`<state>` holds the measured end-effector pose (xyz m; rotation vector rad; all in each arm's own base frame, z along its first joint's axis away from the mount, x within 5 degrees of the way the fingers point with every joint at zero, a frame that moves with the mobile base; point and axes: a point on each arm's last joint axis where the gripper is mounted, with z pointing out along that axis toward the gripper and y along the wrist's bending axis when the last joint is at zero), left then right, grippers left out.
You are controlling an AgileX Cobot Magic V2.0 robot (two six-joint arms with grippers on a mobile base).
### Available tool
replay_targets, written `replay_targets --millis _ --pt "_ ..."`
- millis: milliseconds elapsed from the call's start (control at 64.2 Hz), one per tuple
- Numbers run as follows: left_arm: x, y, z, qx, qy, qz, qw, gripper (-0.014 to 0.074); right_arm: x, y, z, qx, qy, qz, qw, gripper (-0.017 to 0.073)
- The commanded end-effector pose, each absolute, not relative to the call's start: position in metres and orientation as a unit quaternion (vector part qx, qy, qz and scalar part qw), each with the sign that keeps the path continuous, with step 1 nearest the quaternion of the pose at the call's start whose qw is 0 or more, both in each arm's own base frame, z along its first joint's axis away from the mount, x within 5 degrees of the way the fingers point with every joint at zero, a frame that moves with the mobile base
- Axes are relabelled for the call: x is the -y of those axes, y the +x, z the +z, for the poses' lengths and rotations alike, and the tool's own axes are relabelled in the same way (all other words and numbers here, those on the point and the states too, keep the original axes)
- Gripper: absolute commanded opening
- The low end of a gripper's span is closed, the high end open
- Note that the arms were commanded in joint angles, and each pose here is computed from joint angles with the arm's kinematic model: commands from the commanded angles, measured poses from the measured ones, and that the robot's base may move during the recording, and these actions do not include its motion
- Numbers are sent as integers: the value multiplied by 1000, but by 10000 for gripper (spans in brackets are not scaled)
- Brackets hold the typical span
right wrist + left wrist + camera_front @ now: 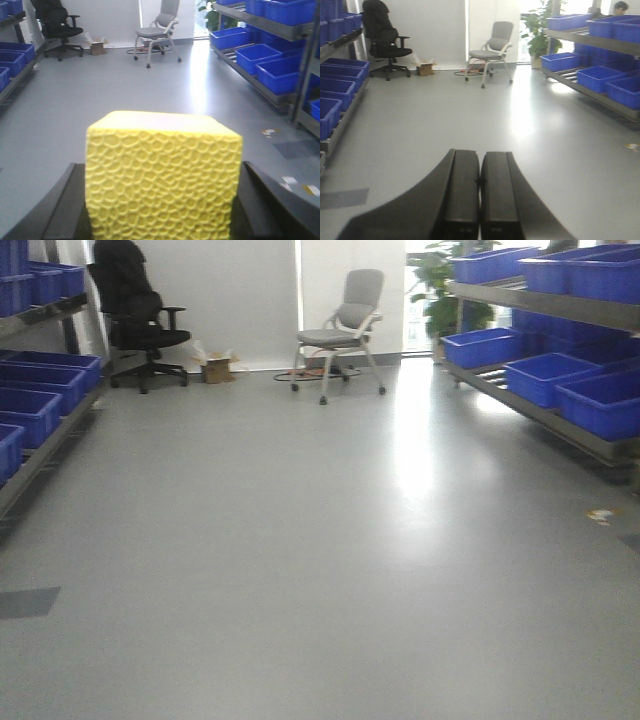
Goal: Place yellow foam block on left shelf second layer
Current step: 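Drive the base away from the table holding the cube in the right gripper, then approach the shelf rack and bring the cube over a blue bin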
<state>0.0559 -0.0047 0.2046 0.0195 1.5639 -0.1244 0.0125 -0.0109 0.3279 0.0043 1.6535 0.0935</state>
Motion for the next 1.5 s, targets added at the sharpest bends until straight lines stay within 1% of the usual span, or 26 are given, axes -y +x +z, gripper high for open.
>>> replay_targets --millis 0,1480 --pt "6 57 203 -685 10 -66 726 136 10 14 343 -704 -6 35 709 316" --pt "6 57 203 -685 10 -66 726 136 10 14 343 -704 -6 35 709 316"
